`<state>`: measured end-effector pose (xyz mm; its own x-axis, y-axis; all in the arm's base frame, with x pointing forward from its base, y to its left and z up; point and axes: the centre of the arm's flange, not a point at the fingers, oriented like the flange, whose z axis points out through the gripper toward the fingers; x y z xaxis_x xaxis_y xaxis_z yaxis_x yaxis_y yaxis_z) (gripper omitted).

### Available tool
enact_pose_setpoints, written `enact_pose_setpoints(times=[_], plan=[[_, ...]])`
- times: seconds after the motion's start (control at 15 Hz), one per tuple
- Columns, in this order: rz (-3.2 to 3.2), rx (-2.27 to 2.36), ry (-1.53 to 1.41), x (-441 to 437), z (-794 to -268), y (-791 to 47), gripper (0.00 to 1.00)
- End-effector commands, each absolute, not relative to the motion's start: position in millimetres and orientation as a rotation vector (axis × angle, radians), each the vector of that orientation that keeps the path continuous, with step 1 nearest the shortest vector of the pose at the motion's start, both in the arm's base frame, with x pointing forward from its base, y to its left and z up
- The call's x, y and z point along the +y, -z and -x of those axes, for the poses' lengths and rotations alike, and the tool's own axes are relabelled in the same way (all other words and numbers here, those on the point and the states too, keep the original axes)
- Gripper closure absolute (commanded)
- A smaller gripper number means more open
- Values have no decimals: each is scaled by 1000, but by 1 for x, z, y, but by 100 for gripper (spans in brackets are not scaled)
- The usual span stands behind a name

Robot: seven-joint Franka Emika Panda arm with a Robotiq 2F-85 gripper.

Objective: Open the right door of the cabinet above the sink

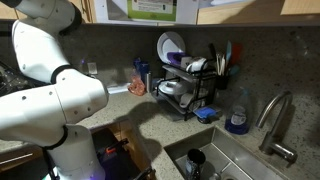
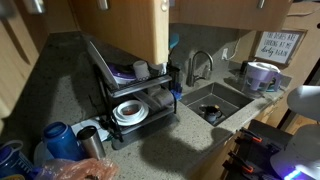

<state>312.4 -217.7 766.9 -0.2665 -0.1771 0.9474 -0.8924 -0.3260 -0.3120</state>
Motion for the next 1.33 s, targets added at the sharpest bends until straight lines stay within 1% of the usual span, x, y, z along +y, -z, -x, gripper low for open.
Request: enact_pose_setpoints(times=[0.0, 0.27, 0.73, 1.27], plan=[[-1411, -1343, -1638, -218, -308, -767, 99], [-1396, -1350, -1625, -220, -299, -767, 99], [-1409, -1344, -1630, -213, -306, -765, 100], [-1360, -1387, -1595, -233, -291, -769, 100]])
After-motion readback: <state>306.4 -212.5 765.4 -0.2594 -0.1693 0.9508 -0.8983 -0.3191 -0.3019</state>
